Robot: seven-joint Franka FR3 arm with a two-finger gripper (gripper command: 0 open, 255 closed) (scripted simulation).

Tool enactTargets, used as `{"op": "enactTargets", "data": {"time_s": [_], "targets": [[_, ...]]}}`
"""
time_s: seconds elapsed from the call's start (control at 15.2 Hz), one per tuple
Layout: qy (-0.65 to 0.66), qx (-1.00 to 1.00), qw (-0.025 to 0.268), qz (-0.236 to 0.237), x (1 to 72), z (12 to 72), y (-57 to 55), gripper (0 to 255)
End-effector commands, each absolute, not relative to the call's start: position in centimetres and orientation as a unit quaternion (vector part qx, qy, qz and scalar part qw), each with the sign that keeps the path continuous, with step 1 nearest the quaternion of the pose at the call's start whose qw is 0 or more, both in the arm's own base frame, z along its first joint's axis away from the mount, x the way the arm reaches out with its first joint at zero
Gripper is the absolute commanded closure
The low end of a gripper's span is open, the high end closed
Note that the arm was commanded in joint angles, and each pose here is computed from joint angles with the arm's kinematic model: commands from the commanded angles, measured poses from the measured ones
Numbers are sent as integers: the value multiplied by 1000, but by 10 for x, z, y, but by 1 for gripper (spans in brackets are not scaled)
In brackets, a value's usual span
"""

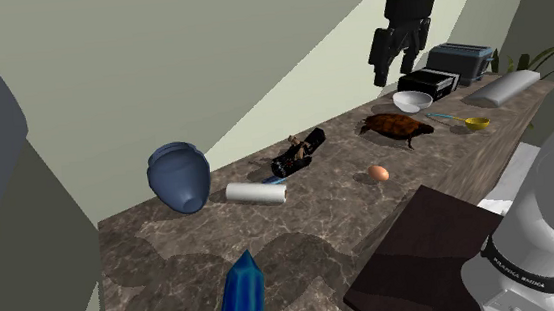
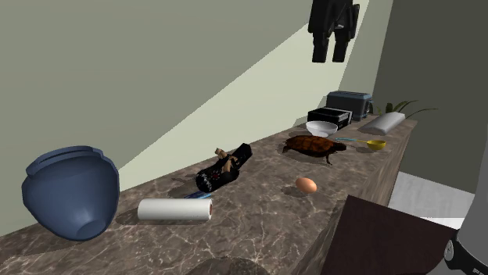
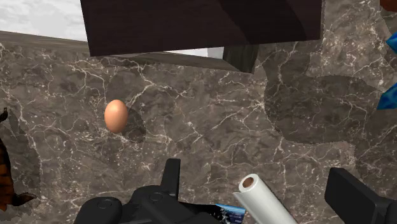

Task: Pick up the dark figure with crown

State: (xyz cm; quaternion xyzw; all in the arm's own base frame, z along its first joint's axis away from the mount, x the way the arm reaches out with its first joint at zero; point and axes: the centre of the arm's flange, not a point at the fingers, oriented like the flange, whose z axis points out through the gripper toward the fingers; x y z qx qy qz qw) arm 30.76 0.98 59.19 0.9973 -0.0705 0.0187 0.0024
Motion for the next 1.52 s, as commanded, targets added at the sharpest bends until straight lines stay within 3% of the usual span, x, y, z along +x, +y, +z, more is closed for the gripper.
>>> {"op": "enactTargets", "data": {"time_s": [0.0,1.45], "targets": [[-70,997,2,19,308,592,10,0],[-58,998,13,23,534,422,-47,0]]}}
